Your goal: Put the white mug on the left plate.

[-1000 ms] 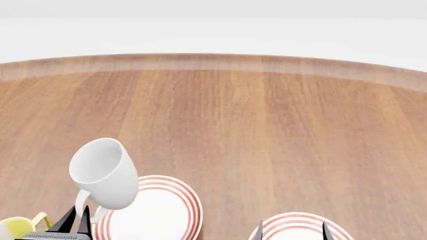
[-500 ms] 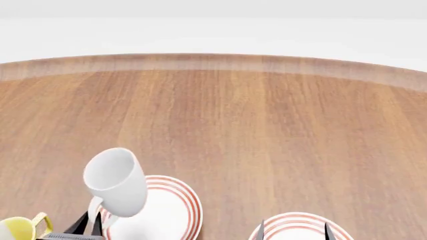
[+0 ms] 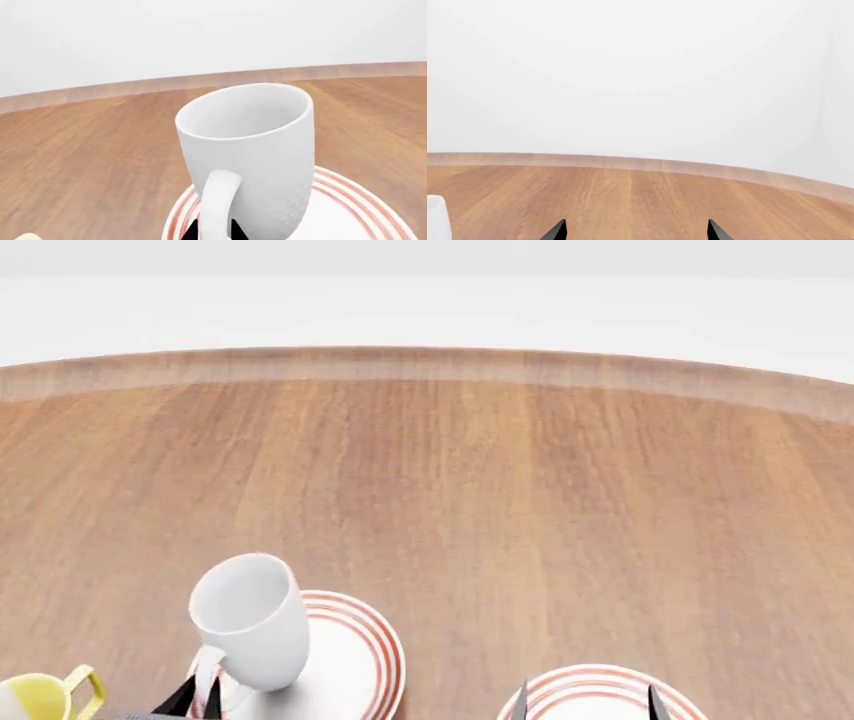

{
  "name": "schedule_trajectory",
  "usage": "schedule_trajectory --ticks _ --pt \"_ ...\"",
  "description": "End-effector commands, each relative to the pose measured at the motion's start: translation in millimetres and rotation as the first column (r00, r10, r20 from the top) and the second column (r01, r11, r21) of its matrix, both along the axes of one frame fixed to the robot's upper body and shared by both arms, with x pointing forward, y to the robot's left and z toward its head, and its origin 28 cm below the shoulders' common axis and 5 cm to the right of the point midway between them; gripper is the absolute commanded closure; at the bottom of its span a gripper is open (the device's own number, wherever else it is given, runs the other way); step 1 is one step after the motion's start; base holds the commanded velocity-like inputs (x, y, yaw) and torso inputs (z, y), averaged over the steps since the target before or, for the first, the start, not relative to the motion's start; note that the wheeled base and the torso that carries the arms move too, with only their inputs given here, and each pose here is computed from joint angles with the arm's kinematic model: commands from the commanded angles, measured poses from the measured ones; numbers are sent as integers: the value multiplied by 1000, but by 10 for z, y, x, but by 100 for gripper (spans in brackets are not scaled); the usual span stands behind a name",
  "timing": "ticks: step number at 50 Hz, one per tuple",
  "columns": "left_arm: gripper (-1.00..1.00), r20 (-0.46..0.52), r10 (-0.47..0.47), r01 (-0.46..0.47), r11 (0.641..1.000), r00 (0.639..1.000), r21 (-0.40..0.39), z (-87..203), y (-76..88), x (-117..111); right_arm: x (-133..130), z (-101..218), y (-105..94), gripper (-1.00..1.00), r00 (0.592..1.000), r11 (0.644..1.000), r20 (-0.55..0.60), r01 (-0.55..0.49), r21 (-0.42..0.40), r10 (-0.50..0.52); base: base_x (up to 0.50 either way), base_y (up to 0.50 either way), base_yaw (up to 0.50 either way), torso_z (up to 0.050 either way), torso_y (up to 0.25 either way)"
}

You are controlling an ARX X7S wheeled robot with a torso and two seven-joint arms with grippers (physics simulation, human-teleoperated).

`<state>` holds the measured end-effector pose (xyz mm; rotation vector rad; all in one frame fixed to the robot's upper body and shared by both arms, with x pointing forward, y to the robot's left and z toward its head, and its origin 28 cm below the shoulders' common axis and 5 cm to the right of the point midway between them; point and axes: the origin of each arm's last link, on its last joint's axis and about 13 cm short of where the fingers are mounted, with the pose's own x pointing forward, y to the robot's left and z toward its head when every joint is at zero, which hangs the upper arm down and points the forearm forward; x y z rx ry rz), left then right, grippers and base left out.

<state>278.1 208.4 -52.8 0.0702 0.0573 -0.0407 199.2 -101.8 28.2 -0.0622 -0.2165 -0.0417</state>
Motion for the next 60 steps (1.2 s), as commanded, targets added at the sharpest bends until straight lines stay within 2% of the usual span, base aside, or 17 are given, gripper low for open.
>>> schedule_trajectory --ticks 1,18,19,33,40,45,49,52,60 --pt "100 8 -9 8 1000 1000 12 10 -19 14 1 -2 0 -100 1000 1000 0 0 0 0 0 0 0 0 0" --pt "100 -12 -7 8 1000 1000 22 9 -4 25 -2 2 0 -100 1000 1000 2 0 0 0 0 0 0 0 1" --pt "-100 -12 2 -1 1000 1000 17 12 -4 31 -2 2 -1 -100 1000 1000 3 0 0 0 0 0 0 0 0" --pt "-100 -10 10 -10 1000 1000 9 21 12 40 0 3 -4 -100 1000 1000 3 2 2 -2 0 0 0 0 0" --pt "-100 33 2 -1 1000 999 -8 44 18 15 -4 21 -9 -100 1000 1000 16 6 10 -6 0 0 0 0 0" --pt "-100 84 -8 10 1000 996 -29 206 28 -119 -3 26 -4 -100 1000 1000 26 4 11 -5 0 0 0 0 0" --pt "-100 133 -12 19 998 991 -54 358 45 -241 -51 92 11 -100 996 1000 83 -16 27 13 0 0 0 0 0" --pt "-100 199 25 -10 997 980 -76 490 66 -344 -97 132 15 -100 993 999 118 -24 27 20 0 0 0 0 0" --pt "-100 294 16 15 995 956 -103 735 110 -625 -188 195 38 -100 984 999 172 -46 20 42 0 0 0 0 0"
